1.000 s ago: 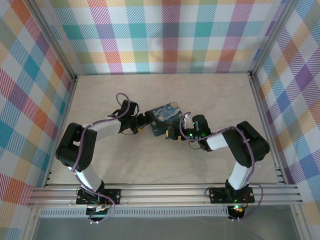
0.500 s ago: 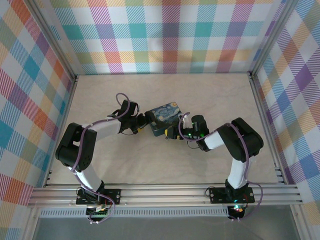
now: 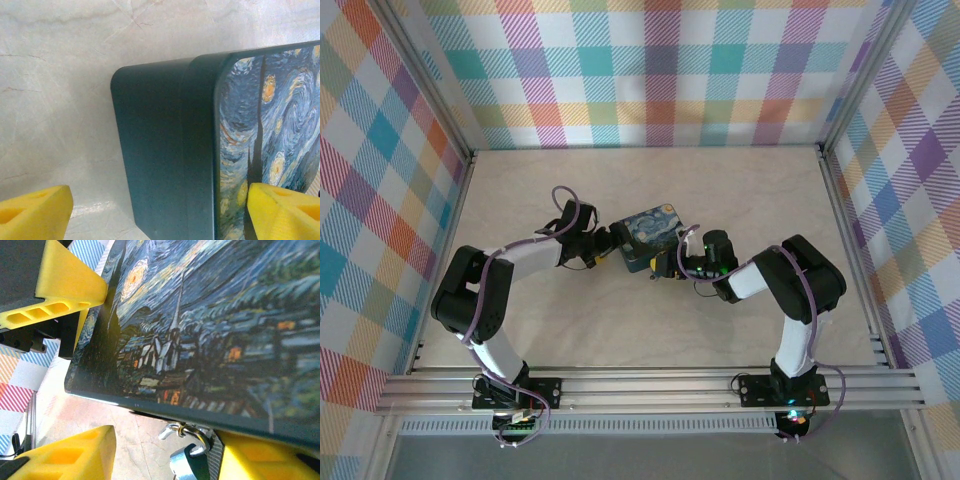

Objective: Unlock the padlock with the key

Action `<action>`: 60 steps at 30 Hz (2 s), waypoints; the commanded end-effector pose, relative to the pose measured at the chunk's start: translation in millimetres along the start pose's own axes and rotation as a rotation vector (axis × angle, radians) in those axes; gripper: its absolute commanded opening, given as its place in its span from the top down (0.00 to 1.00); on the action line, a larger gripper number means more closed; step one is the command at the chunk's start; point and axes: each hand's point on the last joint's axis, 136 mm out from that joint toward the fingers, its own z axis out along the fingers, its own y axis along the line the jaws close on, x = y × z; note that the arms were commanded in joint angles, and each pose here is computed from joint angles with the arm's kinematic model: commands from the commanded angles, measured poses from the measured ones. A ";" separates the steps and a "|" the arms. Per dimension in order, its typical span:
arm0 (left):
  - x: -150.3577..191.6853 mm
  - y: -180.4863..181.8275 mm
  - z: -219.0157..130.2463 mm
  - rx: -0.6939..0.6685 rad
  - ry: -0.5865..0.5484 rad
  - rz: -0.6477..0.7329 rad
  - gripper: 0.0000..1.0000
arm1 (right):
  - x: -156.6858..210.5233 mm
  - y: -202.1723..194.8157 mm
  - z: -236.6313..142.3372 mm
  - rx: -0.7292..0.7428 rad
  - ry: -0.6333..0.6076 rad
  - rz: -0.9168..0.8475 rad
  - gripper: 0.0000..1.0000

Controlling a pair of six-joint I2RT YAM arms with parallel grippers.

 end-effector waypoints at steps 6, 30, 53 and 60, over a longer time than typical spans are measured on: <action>27.4 30.9 2.3 -0.135 0.082 -0.016 0.11 | 4.2 7.0 -1.2 -0.018 0.019 -0.039 0.57; 26.4 31.5 2.1 -0.146 0.084 -0.009 0.11 | -1.6 -3.1 2.5 0.032 0.007 -0.022 0.80; 27.4 35.0 0.1 -0.160 0.080 -0.004 0.11 | 1.9 -31.6 -10.5 0.141 -0.047 0.094 0.98; 27.2 35.8 -0.6 -0.163 0.078 -0.004 0.11 | 6.1 -36.5 -15.4 0.153 -0.055 0.117 0.98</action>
